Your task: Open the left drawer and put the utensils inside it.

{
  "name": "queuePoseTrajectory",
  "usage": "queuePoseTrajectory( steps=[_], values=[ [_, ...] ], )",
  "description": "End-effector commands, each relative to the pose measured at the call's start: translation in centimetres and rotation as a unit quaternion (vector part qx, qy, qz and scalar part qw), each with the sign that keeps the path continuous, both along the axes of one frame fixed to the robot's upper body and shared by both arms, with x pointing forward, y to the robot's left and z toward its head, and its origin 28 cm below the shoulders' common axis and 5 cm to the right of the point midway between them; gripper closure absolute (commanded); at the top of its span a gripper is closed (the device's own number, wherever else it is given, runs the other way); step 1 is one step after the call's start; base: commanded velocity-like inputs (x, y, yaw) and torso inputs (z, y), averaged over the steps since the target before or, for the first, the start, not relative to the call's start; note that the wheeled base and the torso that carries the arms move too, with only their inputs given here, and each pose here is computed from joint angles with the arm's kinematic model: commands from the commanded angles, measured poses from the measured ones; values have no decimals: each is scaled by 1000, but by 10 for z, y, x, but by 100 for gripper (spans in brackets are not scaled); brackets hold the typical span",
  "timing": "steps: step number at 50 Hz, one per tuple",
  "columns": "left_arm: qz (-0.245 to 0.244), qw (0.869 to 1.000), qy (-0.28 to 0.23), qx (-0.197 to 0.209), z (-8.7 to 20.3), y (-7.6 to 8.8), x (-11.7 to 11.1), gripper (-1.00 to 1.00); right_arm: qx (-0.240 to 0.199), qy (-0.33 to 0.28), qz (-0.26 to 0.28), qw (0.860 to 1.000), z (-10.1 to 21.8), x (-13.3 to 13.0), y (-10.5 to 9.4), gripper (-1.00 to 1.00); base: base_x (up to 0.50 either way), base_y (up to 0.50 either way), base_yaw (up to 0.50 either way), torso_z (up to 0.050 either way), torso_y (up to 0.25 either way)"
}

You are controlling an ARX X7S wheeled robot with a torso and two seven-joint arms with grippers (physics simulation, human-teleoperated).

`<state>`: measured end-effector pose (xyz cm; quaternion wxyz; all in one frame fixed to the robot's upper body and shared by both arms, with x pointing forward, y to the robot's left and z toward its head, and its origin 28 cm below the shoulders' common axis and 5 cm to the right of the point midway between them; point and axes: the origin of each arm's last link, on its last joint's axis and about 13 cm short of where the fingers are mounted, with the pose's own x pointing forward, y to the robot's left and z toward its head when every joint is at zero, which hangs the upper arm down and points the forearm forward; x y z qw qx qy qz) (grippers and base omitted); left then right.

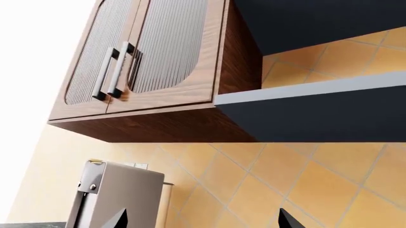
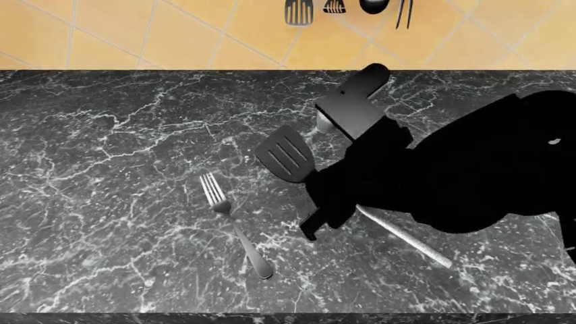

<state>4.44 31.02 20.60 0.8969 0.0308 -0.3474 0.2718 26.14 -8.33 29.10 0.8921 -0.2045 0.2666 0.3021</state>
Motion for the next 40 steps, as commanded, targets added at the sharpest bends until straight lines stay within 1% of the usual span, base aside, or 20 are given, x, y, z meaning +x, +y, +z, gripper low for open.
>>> queuePoseTrajectory(
  steps=[1,8,11,15,30,37,40],
  values=[
    [0,1000,0,0,0,0,0,-100,-19,-46,39,998,13,-34,-1,100,0,0,0,0,0],
    [0,1000,0,0,0,0,0,-100,-11,-60,64,996,16,-51,1,100,0,0,0,0,1],
    [1,1000,-1,0,0,0,-1,-100,-11,-75,106,992,18,-64,14,100,0,0,0,0,0],
    [0,1000,-1,0,0,0,-1,-100,-12,-82,128,988,20,-71,21,100,0,0,0,0,0],
    [-2,1000,-1,0,0,-1,0,-100,-4,-81,148,986,19,-77,35,100,0,0,0,1,1],
    [-2,1000,-1,0,0,0,0,-100,-6,-74,150,986,16,-79,39,100,0,0,0,0,0],
    [-2,1000,-1,0,0,0,0,-100,-11,-72,160,984,15,-80,42,100,0,0,0,0,0]
  ],
)
